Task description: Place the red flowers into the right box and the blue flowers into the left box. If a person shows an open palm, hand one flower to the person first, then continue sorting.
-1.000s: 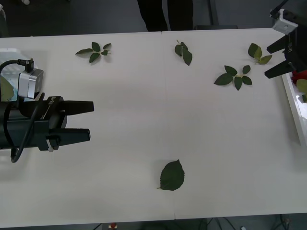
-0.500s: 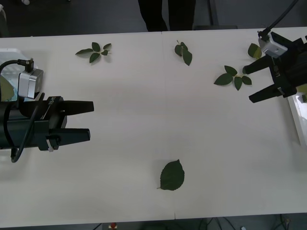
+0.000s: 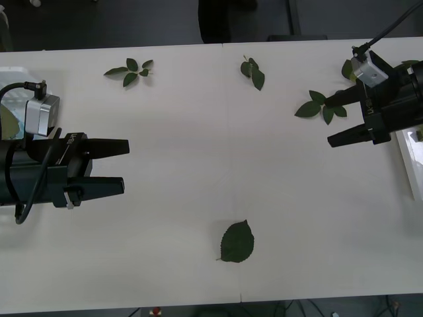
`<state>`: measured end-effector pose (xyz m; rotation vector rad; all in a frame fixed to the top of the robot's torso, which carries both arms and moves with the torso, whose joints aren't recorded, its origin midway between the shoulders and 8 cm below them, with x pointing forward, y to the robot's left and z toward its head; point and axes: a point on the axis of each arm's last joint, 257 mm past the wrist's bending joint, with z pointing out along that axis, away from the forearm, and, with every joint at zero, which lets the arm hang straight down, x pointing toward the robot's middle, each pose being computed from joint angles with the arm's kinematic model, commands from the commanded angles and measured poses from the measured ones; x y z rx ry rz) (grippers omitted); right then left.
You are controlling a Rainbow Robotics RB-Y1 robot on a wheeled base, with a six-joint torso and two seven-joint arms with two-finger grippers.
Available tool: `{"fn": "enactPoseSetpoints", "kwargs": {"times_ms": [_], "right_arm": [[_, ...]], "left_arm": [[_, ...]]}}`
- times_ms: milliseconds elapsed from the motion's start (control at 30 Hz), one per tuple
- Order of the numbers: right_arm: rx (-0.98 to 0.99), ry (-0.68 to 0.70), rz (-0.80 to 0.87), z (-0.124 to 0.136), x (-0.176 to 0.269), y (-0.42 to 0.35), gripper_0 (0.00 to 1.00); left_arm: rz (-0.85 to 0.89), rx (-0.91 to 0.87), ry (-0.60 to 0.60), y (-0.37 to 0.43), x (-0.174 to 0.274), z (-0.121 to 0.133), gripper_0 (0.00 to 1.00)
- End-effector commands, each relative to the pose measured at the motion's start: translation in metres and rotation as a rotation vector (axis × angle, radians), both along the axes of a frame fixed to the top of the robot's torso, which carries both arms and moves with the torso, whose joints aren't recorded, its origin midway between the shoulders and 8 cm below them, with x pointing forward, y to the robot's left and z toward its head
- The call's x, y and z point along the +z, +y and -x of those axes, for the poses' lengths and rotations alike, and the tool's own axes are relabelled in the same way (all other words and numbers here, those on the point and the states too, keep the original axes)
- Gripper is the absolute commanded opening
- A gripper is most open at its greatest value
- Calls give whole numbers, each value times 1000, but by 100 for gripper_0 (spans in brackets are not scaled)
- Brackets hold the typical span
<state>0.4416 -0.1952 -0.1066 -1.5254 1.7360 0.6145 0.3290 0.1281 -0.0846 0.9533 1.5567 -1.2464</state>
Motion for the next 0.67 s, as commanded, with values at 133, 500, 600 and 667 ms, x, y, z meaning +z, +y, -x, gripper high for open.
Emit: {"fn": "enactPoseSetpoints", "kwargs": {"times_ms": [133,500,600,667], "right_arm": [[-14,-37,20,-7,-1,-2,89],[-14,-37,20,-7,-1,-2,100],[-14,-37,20,-7,-1,-2,100],[-14,-37,20,-7,-1,-2,100]], "left_arm": [[17,-7,7,-7,8,-3,100],[17,-7,7,-7,8,-3,100],[17,-7,7,-7,8,-3,100],[17,-7,7,-7,8,-3,100]]}}
